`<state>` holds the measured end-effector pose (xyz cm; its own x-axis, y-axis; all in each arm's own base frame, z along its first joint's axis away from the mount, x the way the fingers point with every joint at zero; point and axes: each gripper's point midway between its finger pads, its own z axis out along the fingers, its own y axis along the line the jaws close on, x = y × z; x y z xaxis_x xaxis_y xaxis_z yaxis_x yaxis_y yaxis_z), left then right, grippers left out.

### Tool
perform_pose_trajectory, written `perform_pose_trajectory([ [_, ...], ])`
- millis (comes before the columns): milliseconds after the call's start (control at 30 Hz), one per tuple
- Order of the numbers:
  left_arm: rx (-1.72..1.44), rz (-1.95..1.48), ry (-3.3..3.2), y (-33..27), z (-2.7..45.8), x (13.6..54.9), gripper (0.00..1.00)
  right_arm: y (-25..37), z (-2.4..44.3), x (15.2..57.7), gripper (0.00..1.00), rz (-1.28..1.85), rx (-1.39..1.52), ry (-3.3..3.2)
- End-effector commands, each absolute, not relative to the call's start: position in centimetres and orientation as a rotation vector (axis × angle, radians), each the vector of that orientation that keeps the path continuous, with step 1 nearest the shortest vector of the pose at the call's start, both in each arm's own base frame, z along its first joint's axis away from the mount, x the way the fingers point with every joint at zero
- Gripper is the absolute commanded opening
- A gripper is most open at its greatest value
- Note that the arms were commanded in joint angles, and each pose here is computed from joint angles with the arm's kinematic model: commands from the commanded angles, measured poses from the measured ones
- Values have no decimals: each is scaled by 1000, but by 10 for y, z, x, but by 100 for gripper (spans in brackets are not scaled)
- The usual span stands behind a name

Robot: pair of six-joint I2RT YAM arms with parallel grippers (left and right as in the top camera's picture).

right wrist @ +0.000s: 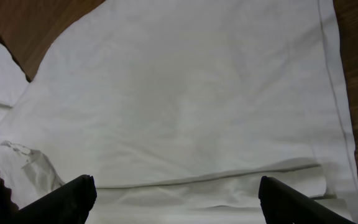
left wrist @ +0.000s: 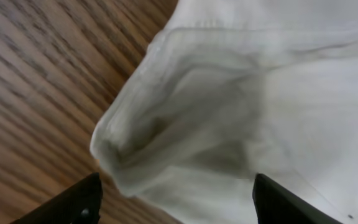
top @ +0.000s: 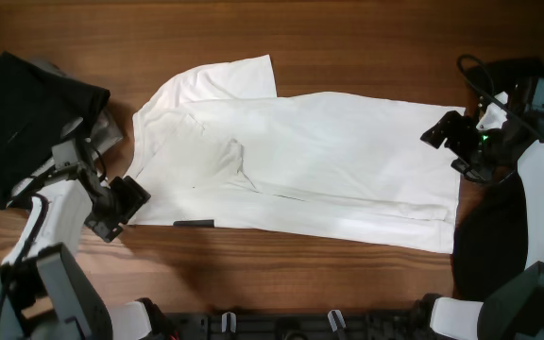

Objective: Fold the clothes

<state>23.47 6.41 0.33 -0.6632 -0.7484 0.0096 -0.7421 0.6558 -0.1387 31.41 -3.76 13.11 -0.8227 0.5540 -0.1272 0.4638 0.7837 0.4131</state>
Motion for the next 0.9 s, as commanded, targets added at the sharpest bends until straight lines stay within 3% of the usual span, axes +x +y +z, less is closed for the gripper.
perform_pose_trajectory([
  [0, -1356, -191, 2847, 63, -19, 224, 73, -39, 134, 316, 89, 520, 784, 2731],
  [133, -1383, -103, 2897, 68, -32, 214, 51, -39, 134, 315, 88, 521, 787, 2737],
  [200, -1390, -60, 2909, 72, -35, 210, 26, -39, 133, 315, 88, 521, 788, 2737],
  [267, -1397, -32, 2906, 76, -35, 208, 11, -39, 134, 315, 88, 521, 788, 2736],
  [333, -1413, 8, 2905, 81, -35, 204, 4, -39, 134, 315, 88, 521, 787, 2737],
  [633, -1663, 125, 2860, 113, -31, 165, 4, -40, 133, 315, 87, 510, 789, 2738],
  [800, -1643, 102, 2858, 119, -24, 165, 4, -41, 133, 316, 88, 508, 785, 2734],
  [833, -1638, 82, 2846, 118, -22, 168, 10, -41, 133, 316, 88, 509, 786, 2734],
  [867, -1634, 48, 2832, 117, -20, 173, 39, -41, 134, 316, 88, 508, 785, 2732],
])
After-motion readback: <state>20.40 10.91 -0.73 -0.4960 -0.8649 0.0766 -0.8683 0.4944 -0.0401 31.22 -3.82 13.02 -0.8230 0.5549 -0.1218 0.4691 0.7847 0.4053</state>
